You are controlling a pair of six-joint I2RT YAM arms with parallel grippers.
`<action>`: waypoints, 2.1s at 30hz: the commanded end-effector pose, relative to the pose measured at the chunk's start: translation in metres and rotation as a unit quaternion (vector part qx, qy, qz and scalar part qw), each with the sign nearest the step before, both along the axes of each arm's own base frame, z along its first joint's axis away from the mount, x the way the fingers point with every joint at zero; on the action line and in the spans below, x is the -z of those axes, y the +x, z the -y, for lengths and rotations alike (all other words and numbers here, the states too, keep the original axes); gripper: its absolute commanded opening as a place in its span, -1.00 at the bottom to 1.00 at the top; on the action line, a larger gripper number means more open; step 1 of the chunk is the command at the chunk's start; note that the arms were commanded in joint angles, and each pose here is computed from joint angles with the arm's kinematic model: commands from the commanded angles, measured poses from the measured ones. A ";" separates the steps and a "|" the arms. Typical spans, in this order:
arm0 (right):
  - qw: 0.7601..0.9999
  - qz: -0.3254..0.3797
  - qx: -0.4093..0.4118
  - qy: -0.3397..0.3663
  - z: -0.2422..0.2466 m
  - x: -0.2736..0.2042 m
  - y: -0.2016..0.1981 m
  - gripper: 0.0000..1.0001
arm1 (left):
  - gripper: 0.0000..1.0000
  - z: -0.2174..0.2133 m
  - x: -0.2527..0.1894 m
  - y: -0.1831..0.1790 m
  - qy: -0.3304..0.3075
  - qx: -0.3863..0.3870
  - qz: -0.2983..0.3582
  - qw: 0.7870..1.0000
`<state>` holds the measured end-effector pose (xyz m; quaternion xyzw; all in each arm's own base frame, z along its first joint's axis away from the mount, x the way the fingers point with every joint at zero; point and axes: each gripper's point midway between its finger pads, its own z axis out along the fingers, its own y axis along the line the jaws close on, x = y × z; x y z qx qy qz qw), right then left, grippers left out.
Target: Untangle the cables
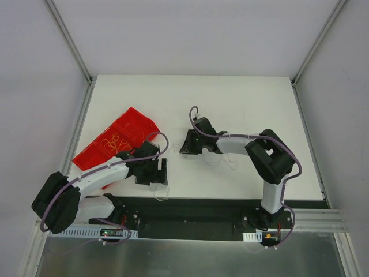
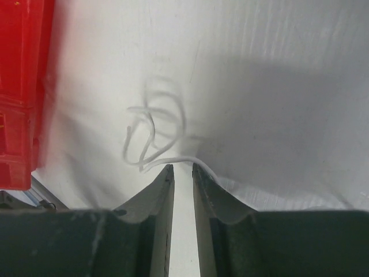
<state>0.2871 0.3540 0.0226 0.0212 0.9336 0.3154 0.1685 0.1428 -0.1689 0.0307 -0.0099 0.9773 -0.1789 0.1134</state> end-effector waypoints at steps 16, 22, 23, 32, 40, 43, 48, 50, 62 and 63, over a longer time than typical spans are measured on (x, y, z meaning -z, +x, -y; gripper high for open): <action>0.993 0.072 -0.030 0.084 -0.002 -0.036 -0.021 -0.56 | 0.06 -0.004 0.033 -0.033 0.238 0.082 -0.017 0.968; 0.992 0.076 -0.032 0.093 0.000 -0.040 -0.026 -0.56 | -0.94 -0.008 0.029 -0.023 0.265 0.081 0.016 0.961; 0.992 0.078 -0.032 0.095 0.000 -0.041 -0.027 -0.56 | -1.00 -0.010 0.023 -0.019 0.265 0.078 0.031 0.961; 0.990 0.083 -0.036 0.110 -0.001 -0.044 -0.027 -0.56 | -1.00 -0.059 -0.058 0.025 0.254 -0.010 0.136 0.957; 0.988 0.076 -0.043 0.131 -0.003 -0.045 -0.028 -0.56 | -1.00 -0.181 -0.123 0.051 0.296 -0.246 0.175 0.906; 0.987 0.073 -0.044 0.136 -0.003 -0.045 -0.028 -0.56 | -1.00 -0.220 -0.141 0.053 0.299 -0.342 0.165 0.876; 0.985 0.074 -0.044 0.147 0.000 -0.047 -0.027 -0.56 | -1.00 -0.270 -0.147 0.058 0.314 -0.447 0.155 0.823; 0.985 0.073 -0.041 0.149 0.002 -0.047 -0.027 -0.56 | -1.00 -0.277 -0.133 0.059 0.336 -0.460 0.137 0.810; 0.983 0.068 -0.039 0.163 0.005 -0.047 -0.027 -0.56 | -0.33 -0.273 -0.080 0.048 0.316 -0.519 0.095 0.788; 0.984 0.066 -0.039 0.163 0.005 -0.046 -0.027 -0.56 | 0.07 -0.273 -0.085 0.048 0.310 -0.523 0.108 0.787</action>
